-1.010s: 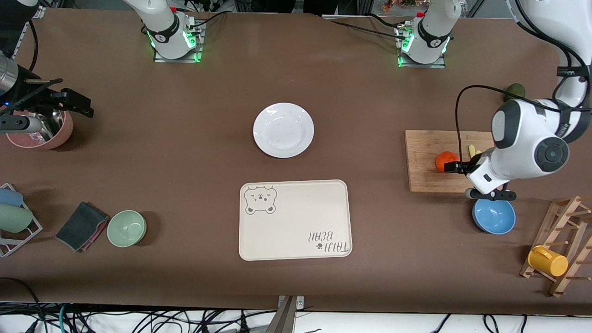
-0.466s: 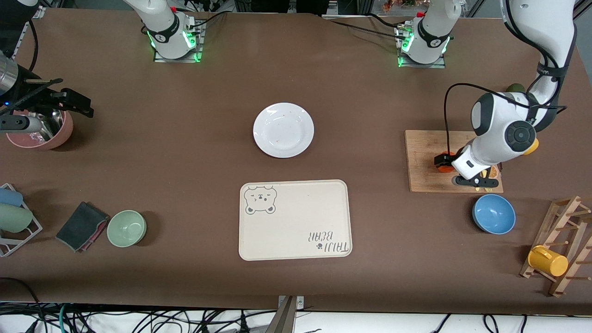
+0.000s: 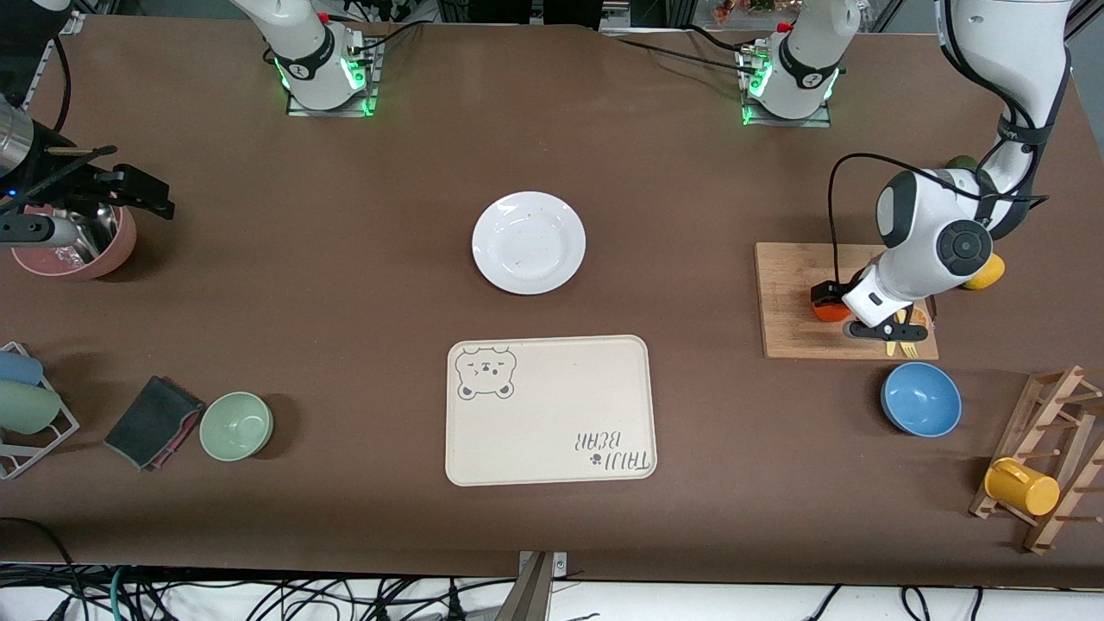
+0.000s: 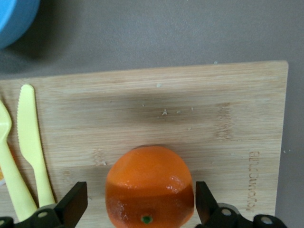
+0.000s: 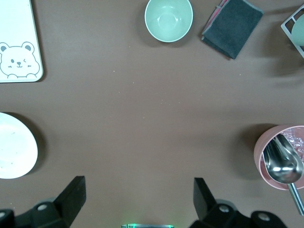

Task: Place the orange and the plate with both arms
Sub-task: 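Close the left gripper on the orange and lift it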

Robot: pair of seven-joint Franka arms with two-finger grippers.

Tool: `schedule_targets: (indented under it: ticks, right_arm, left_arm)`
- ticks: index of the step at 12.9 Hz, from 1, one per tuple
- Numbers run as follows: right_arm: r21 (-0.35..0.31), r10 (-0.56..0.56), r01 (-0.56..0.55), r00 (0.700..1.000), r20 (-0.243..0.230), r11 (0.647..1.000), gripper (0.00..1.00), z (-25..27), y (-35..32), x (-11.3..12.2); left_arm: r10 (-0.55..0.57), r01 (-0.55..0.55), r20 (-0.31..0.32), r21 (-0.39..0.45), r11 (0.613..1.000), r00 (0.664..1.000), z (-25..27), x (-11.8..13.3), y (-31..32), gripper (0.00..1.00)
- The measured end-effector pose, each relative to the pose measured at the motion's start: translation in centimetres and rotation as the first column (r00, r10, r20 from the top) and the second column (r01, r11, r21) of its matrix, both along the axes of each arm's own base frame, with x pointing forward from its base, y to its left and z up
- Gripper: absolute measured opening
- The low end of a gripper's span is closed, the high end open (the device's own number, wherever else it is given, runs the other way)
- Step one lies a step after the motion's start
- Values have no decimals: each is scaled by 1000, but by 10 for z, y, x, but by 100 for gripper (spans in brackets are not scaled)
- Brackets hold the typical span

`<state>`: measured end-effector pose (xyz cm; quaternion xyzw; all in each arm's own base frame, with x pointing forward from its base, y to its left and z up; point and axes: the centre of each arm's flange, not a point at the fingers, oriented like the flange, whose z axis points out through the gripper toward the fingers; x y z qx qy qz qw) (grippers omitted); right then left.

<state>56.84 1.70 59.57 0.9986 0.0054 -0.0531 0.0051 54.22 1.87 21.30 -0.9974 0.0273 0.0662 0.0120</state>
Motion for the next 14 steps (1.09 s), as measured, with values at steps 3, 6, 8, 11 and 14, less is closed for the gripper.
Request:
schedule_targets:
  ticks: [3,6,8,11,14]
  right_arm:
    - [0,0,0,1000,0,1000,100,0,0,0]
    - [0,0,0,1000,0,1000,100,0,0,0]
    - [0,0,0,1000,1,1000,100,0,0,0]
    - [0,0,0,1000,1,1000,100,1,0,0]
    - [0,0,0,1000,2,1000,100,1,0,0]
  left_arm:
    - [0,0,-7,-1,1000,1000,-6,-1,0,84]
    - [-3,3,-3,-1,1000,1000,-5,0,-1,72]
    - [0,0,1,-1,1000,1000,-4,1,-2,71]
    - [41,-41,23,-1,999,999,16,20,-41,71]
    - [162,-161,72,-25,987,984,45,29,-155,71]
